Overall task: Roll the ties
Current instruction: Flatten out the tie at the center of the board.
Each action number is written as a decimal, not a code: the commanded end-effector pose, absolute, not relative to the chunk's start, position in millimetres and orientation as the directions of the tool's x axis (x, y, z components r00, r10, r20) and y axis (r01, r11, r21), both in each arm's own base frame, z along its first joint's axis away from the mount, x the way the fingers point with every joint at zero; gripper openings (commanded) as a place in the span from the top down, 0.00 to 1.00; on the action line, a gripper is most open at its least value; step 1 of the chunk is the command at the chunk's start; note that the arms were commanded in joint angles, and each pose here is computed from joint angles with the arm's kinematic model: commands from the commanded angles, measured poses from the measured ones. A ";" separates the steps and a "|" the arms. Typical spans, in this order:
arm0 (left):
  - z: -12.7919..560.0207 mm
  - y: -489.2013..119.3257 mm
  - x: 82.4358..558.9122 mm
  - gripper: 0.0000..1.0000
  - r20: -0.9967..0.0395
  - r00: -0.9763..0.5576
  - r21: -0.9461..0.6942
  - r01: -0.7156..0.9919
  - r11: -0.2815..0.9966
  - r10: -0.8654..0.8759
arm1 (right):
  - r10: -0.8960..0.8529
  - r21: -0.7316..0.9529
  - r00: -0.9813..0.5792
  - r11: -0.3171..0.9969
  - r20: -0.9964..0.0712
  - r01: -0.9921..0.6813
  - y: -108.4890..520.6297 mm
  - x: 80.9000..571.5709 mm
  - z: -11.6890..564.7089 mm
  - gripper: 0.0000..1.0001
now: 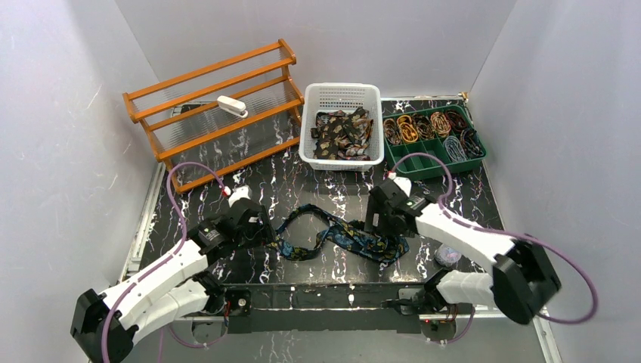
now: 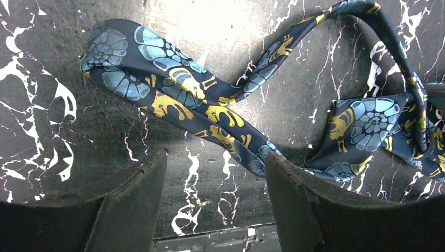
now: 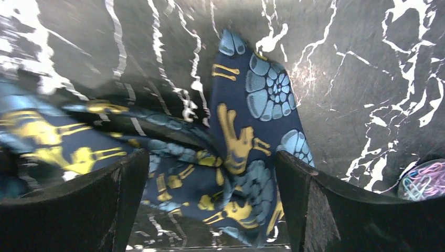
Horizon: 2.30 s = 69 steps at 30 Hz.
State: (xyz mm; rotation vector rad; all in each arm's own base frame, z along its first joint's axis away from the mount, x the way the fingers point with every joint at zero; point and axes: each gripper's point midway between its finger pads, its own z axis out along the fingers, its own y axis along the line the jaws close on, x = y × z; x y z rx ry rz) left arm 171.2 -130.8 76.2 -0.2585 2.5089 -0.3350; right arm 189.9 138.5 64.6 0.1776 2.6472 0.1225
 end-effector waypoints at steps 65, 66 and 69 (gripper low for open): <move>59.2 -96.7 165.1 0.25 -0.567 -0.680 -0.358 -0.305 0.883 -0.464 | 0.238 0.075 -0.812 0.969 -0.533 0.235 77.6 282.2 52.8 0.25; 59.5 -95.8 165.6 0.24 -0.570 -0.678 -0.353 -0.307 0.884 -0.463 | 0.235 0.068 -0.811 0.969 -0.536 0.236 76.1 283.4 52.6 0.28; 61.5 -95.2 167.4 0.23 -0.579 -0.677 -0.345 -0.303 0.889 -0.455 | 0.250 0.092 -0.790 0.966 -0.559 0.240 75.5 289.4 53.2 0.47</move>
